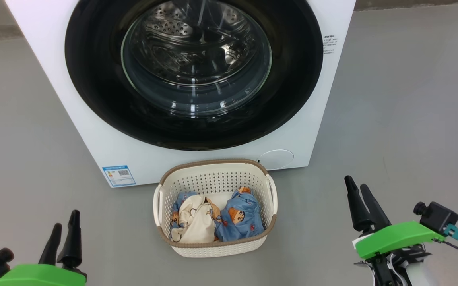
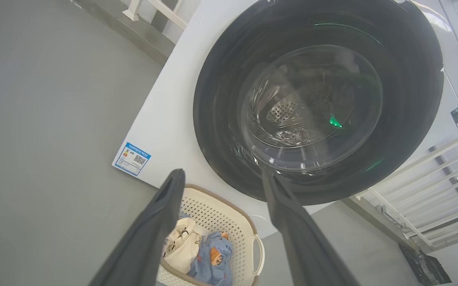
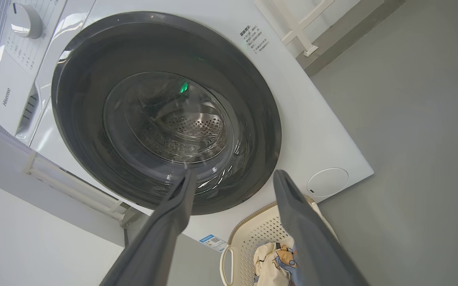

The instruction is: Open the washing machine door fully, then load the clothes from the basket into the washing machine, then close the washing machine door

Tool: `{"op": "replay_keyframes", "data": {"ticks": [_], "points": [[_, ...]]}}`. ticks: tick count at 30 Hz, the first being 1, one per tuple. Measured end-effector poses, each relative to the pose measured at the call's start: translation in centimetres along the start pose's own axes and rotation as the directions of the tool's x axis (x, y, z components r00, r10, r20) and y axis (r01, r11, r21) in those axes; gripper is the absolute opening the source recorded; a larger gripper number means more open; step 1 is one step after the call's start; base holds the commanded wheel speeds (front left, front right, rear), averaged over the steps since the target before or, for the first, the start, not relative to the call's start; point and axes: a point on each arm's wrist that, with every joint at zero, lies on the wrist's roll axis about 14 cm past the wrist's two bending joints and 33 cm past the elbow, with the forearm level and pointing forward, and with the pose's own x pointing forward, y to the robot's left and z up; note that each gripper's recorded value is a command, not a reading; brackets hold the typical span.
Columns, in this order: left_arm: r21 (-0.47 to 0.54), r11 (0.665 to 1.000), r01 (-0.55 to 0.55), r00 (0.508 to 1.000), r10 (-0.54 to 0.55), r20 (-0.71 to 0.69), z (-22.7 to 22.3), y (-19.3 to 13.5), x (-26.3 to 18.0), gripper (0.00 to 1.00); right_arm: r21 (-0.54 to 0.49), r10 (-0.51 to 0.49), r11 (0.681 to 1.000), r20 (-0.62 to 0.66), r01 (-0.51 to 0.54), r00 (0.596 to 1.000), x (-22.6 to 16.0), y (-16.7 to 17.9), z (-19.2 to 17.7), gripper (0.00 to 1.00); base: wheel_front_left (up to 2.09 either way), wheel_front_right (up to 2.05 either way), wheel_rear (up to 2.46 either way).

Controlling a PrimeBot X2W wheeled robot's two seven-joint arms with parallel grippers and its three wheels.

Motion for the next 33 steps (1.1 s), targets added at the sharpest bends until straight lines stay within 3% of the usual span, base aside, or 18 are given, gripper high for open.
{"op": "replay_keyframes", "data": {"ticks": [17, 33], "points": [[0.23, 0.973, 0.026, 0.999, -0.03, 0.016, 0.6, -0.2, -0.1, 1.0, -0.228, 0.061, 0.972, 0.005, -0.059, 0.998, 0.4, 1.5, 0.1, 1.0, 0.0, 0.0, 0.0], [0.431, 0.9, 0.067, 0.997, -0.075, 0.002, 0.7, -0.6, 0.0, 1.0, -0.397, 0.091, 0.914, -0.005, -0.086, 0.996, 0.7, 1.9, -0.1, 1.0, 0.0, 0.0, 0.0]]}}
